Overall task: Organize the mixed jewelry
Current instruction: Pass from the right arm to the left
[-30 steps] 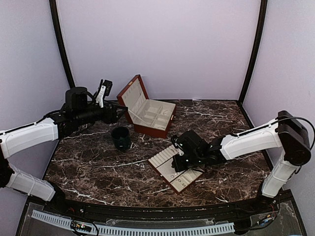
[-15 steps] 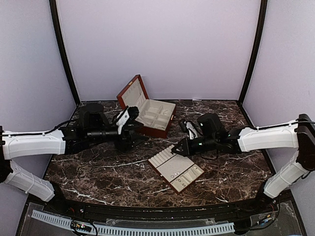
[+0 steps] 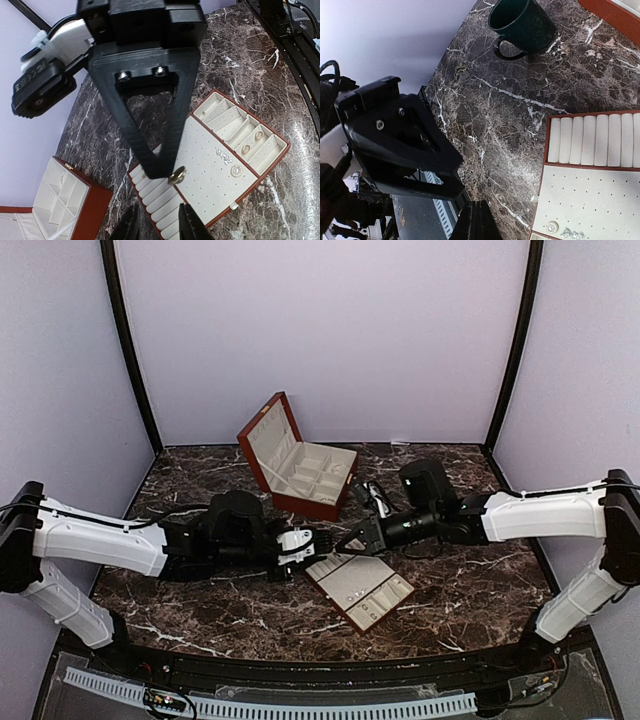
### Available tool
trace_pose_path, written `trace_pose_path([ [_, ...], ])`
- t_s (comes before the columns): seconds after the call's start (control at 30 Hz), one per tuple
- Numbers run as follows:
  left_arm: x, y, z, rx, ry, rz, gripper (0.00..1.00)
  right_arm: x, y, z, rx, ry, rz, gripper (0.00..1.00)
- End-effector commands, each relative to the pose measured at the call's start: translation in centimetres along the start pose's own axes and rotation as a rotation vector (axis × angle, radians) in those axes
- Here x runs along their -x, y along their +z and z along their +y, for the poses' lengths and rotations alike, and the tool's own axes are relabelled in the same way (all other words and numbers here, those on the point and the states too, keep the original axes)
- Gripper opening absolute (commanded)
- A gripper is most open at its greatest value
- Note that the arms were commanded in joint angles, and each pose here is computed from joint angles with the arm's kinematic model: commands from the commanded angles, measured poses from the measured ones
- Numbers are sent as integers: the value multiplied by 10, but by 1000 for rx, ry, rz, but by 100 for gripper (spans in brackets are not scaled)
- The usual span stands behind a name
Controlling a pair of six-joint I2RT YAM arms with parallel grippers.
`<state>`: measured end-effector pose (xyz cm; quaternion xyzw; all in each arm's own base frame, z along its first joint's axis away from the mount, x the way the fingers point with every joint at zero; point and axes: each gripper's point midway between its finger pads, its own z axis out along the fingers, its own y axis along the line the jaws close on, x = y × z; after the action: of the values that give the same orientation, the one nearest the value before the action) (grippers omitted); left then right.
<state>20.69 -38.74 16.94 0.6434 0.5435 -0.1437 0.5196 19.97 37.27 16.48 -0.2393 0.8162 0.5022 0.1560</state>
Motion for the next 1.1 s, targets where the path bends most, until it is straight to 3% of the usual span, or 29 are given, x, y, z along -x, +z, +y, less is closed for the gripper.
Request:
trace_pose_path([
  [0.0,12,3,3,42,116,-13,26,5,4,6,27,35,13,0],
  [0.43,13,12,-8,-4,122,-9,17,8,9,4,26,73,21,0],
  [1.07,11,18,-10,37,164,22,15,6,14,1,35,98,39,0],
])
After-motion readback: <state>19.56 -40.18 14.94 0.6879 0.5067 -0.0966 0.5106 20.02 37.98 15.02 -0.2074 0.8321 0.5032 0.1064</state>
